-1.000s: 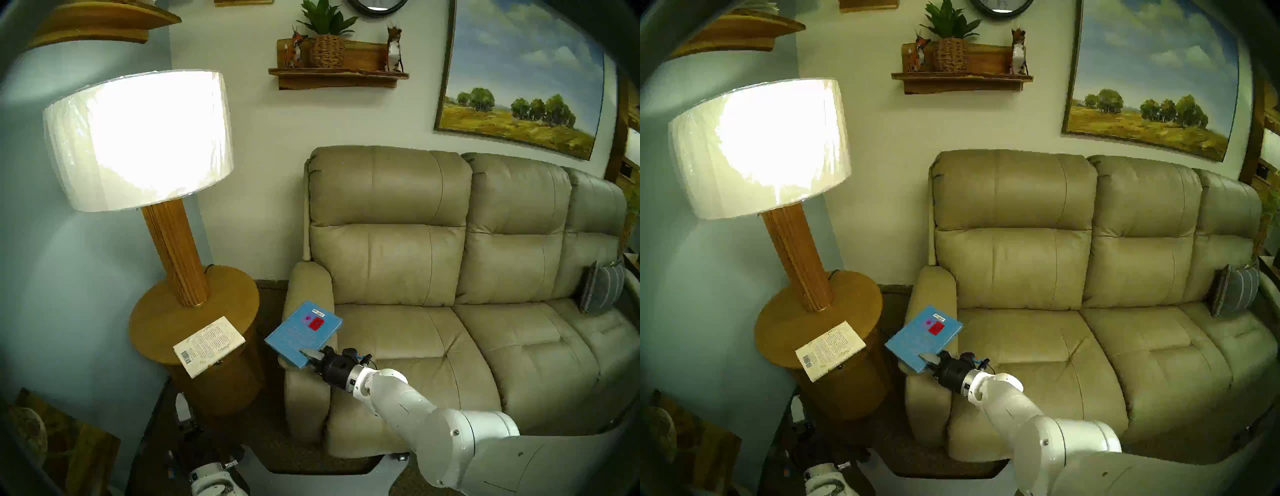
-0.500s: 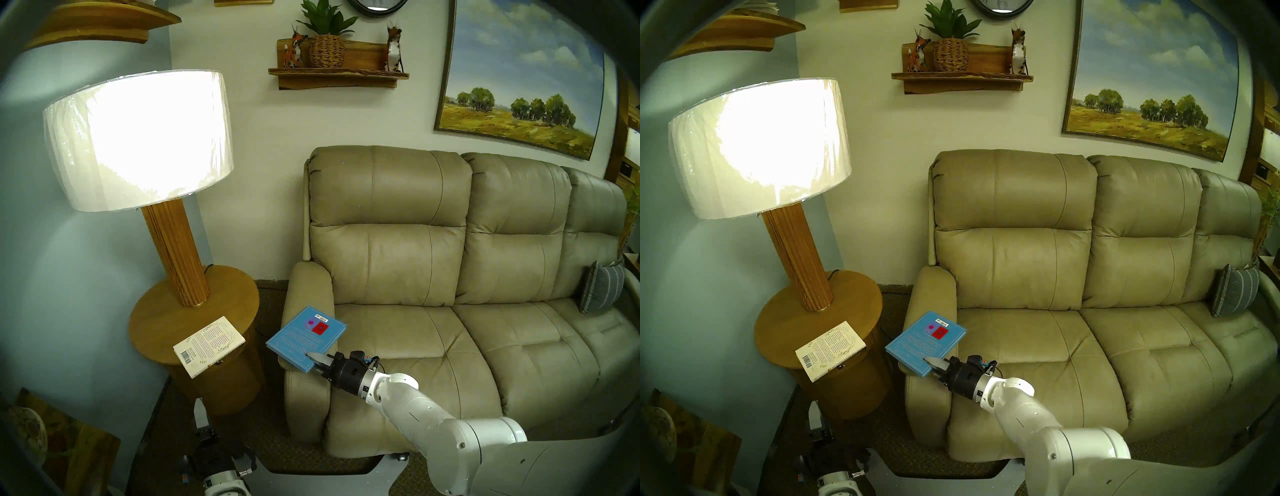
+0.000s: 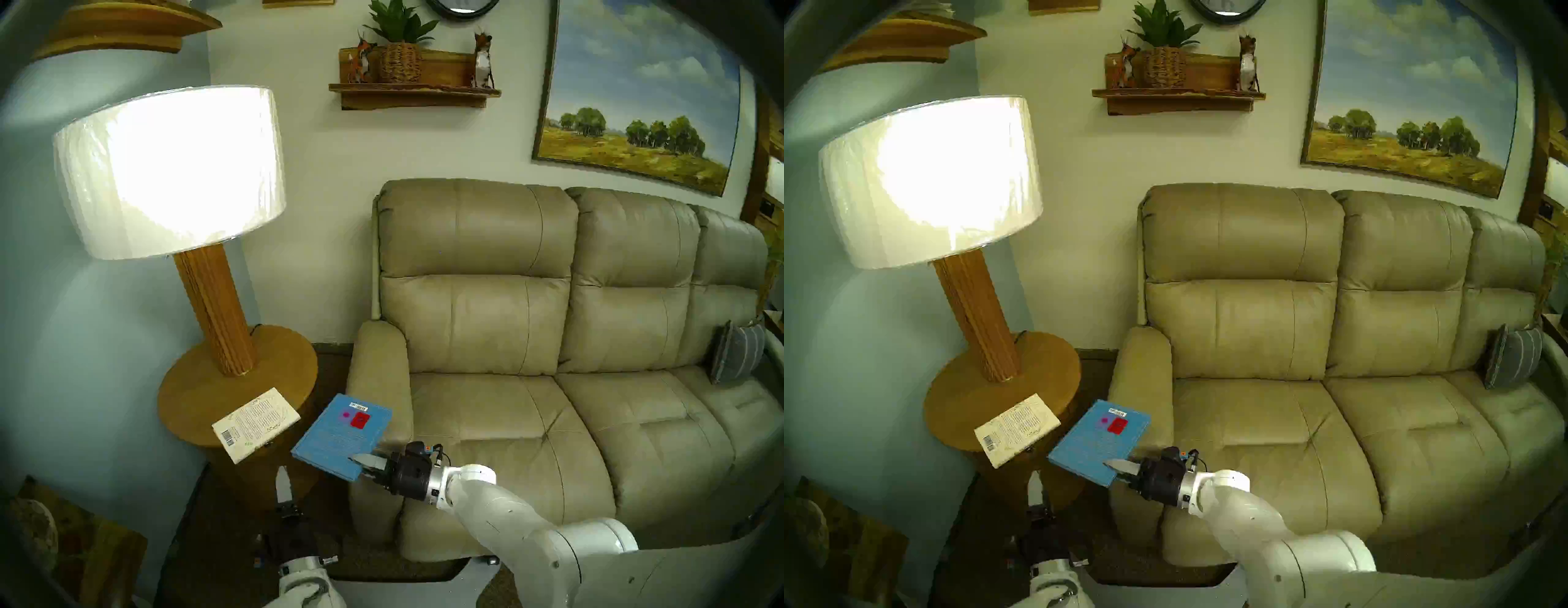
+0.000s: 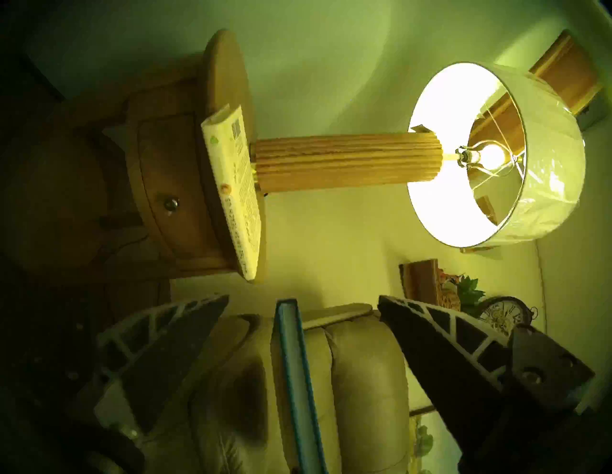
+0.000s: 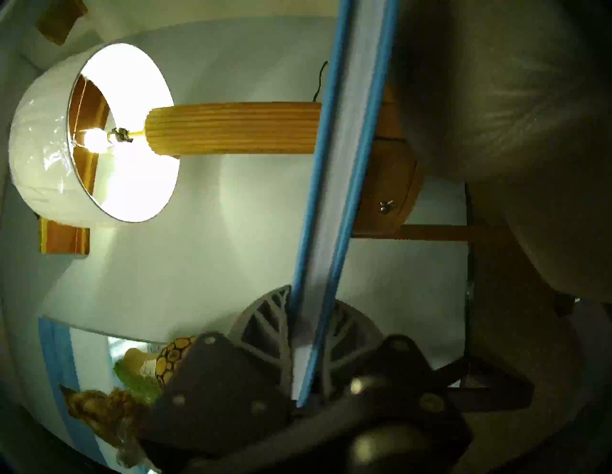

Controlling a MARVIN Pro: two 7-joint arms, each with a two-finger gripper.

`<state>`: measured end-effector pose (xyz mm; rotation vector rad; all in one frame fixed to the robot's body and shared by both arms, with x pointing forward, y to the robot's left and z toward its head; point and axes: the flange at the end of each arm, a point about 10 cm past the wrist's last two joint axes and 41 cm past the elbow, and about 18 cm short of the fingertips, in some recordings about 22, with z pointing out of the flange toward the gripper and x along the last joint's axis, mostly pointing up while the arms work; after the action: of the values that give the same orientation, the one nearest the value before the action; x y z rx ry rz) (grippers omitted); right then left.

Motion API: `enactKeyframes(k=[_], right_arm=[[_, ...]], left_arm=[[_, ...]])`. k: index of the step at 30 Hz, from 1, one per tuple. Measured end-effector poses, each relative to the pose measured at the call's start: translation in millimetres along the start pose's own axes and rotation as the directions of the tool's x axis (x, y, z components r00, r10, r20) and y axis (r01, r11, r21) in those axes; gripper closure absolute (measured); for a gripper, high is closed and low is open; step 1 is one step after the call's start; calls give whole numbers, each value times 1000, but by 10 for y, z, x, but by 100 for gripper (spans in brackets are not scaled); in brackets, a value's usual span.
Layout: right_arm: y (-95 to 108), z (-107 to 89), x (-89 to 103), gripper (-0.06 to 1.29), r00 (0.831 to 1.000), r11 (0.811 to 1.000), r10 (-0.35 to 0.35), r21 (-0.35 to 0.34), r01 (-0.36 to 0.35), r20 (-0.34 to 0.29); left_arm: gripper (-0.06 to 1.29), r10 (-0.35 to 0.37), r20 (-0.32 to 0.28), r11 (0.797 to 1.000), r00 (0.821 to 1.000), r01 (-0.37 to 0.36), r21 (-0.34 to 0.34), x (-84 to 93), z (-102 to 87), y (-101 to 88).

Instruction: Move books from sofa to side table

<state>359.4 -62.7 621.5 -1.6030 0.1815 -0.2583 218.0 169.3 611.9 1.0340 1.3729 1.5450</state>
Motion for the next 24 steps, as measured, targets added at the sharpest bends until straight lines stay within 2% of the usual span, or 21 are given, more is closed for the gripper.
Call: enactKeyframes(k=[5,11,16,18,19,20,21,24], right_arm=[[29,13,-73,112,1000,1000,-10,-14,10,28],[35,13,-111,112,999,1000,-19,-12,19,34],[23,6,-110,112,999,1000,-29,-8,30,30],[11,-6,-93,112,999,999,-35,-5,35,25],[10,-15,-89,112,999,999,-37,-8,37,24],[16,-28,-92,112,999,999,-36,-11,37,24],[19,-42,-92,114,999,999,-36,-12,37,21],[18,-70,-85,116,999,999,-33,-9,33,7]], left_arm=[[-1,-22,24,1000,999,22,11,-186,128,16],[-1,-56,55,998,997,55,33,-413,277,51],[-1,-63,57,996,996,59,69,-507,338,17],[17,-57,52,995,997,53,81,-519,347,-4],[47,-54,46,995,997,50,83,-525,358,-7],[51,-53,41,995,998,50,82,-529,369,-3],[62,-53,36,996,998,50,79,-536,376,5],[70,-56,20,996,998,55,68,-568,375,40]])
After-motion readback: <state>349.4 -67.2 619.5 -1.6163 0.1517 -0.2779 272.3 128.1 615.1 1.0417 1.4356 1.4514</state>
